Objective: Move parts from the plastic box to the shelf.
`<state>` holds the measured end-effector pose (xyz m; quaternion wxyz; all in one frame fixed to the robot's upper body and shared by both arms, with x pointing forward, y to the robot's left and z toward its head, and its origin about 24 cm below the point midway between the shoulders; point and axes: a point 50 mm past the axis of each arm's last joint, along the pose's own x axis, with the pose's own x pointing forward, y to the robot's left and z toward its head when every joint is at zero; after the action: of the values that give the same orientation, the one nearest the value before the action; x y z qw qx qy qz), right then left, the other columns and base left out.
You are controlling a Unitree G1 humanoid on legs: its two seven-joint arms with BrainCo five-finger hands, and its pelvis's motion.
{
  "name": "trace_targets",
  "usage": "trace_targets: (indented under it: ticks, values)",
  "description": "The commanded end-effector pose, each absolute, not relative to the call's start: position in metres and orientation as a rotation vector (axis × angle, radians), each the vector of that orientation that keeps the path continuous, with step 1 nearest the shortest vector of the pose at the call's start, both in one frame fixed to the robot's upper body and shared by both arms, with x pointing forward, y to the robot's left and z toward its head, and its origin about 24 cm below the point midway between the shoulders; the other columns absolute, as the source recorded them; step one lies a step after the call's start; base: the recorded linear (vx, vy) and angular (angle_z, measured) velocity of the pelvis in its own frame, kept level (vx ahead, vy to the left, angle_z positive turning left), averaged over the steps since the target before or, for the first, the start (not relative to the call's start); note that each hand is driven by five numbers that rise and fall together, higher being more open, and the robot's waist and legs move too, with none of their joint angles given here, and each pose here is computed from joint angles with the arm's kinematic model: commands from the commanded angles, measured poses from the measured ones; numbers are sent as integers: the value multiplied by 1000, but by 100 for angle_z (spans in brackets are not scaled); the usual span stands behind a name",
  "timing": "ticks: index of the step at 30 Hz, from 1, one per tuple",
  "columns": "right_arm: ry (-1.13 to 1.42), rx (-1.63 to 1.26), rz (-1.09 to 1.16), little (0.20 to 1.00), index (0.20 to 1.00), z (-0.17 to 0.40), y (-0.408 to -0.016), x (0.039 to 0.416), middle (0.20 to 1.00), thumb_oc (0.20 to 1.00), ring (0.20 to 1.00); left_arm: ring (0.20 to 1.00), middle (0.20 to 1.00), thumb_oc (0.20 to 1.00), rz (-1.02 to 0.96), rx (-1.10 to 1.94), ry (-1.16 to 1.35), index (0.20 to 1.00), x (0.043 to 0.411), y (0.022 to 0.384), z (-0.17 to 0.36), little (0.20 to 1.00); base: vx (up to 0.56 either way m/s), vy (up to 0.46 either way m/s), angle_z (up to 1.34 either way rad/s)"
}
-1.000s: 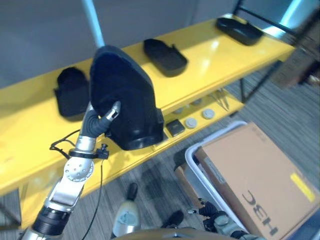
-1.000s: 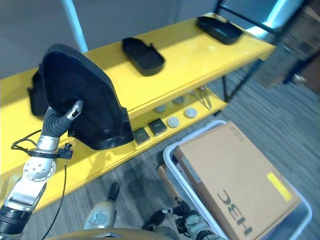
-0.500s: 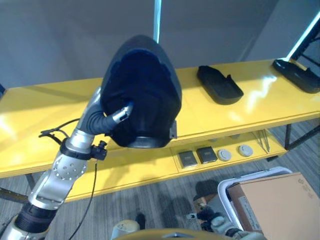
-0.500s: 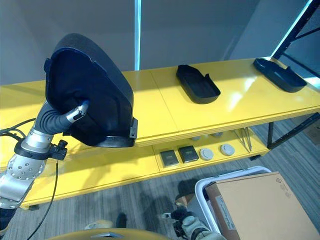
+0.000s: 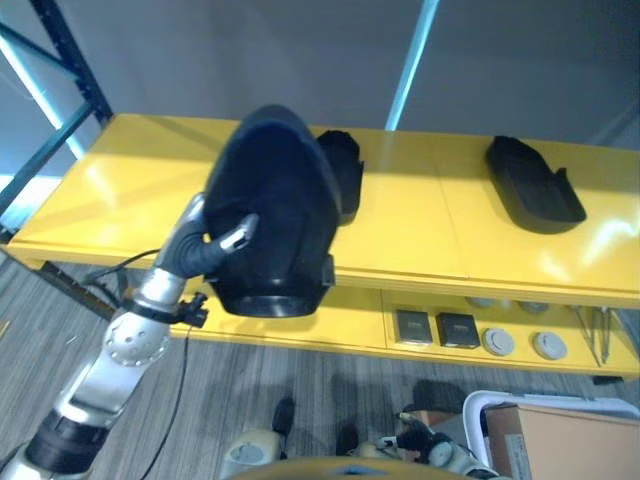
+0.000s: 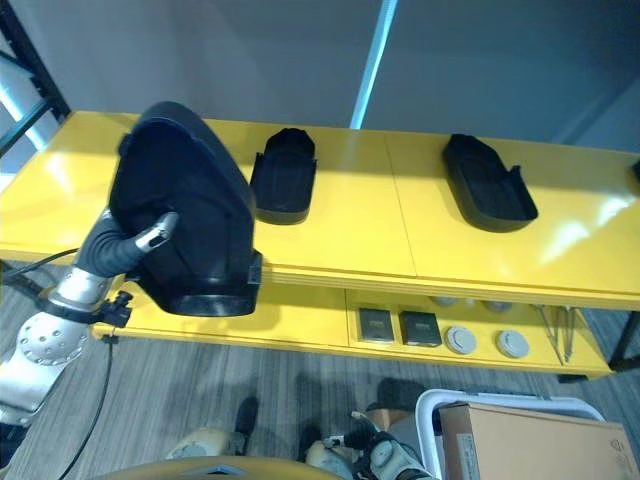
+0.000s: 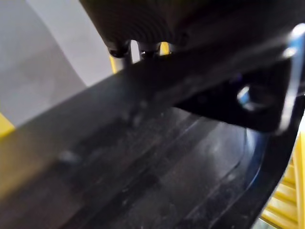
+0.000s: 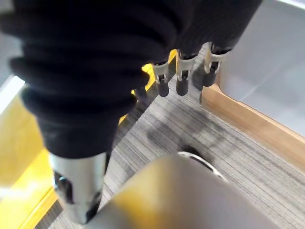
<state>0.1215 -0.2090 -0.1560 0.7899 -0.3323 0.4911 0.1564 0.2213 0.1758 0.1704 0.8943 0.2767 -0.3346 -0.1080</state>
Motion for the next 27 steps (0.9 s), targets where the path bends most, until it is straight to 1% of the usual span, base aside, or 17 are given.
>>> trace_targets:
  ticks: [1, 3, 5, 7, 10, 13, 15, 17, 19, 22, 25, 27]
  values:
    - [1079, -736, 404, 1000, 1000, -160, -201, 115, 1000, 1000, 1000, 200, 200, 200, -172, 444, -907, 200, 218, 172, 209, 200, -22, -11, 23]
    - [1085, -737, 378, 1000, 1000, -158, -209, 117, 1000, 1000, 1000, 200, 200, 200, -196, 435, -895, 200, 219, 170, 208, 200, 8, 39, 42]
    - [1099, -729, 330, 1000, 1000, -157, -216, 119, 1000, 1000, 1000, 200, 200, 200, -208, 416, -880, 200, 219, 171, 207, 200, 51, 108, 116]
    - [1120, -691, 273, 1000, 1000, -156, -222, 118, 1000, 1000, 1000, 200, 200, 200, -188, 401, -853, 200, 219, 178, 204, 200, 125, 293, 66]
    - [1116, -692, 285, 1000, 1000, -156, -222, 120, 1000, 1000, 1000, 200, 200, 200, -146, 387, -824, 200, 219, 188, 202, 200, 101, 274, 24]
    - [1115, -681, 239, 1000, 1000, -153, -229, 124, 1000, 1000, 1000, 200, 200, 200, -95, 421, -809, 200, 218, 199, 201, 200, 113, 432, -15]
    - [1132, -719, 262, 1000, 1000, -154, -230, 122, 1000, 1000, 1000, 200, 200, 200, -85, 453, -813, 200, 219, 201, 202, 200, 148, 554, -30]
    - [1123, -726, 267, 1000, 1000, -153, -230, 126, 1000, 1000, 1000, 200, 200, 200, -103, 477, -825, 200, 221, 200, 206, 200, 146, 491, -8]
    - [1140, -664, 208, 1000, 1000, -153, -233, 123, 1000, 1000, 1000, 200, 200, 200, -159, 482, -831, 200, 225, 192, 209, 200, 130, 516, 33]
    - [1135, -667, 207, 1000, 1000, -154, -225, 128, 1000, 1000, 1000, 200, 200, 200, -200, 524, -827, 200, 232, 187, 213, 200, 119, 641, 20]
    - [1114, -765, 226, 1000, 1000, -151, -225, 137, 1000, 1000, 1000, 200, 200, 200, -164, 537, -836, 200, 234, 190, 215, 200, -8, 399, -44]
    - [1098, -727, 186, 1000, 1000, -150, -223, 140, 1000, 1000, 1000, 200, 200, 200, -160, 572, -818, 200, 234, 192, 213, 200, -37, 352, -47]
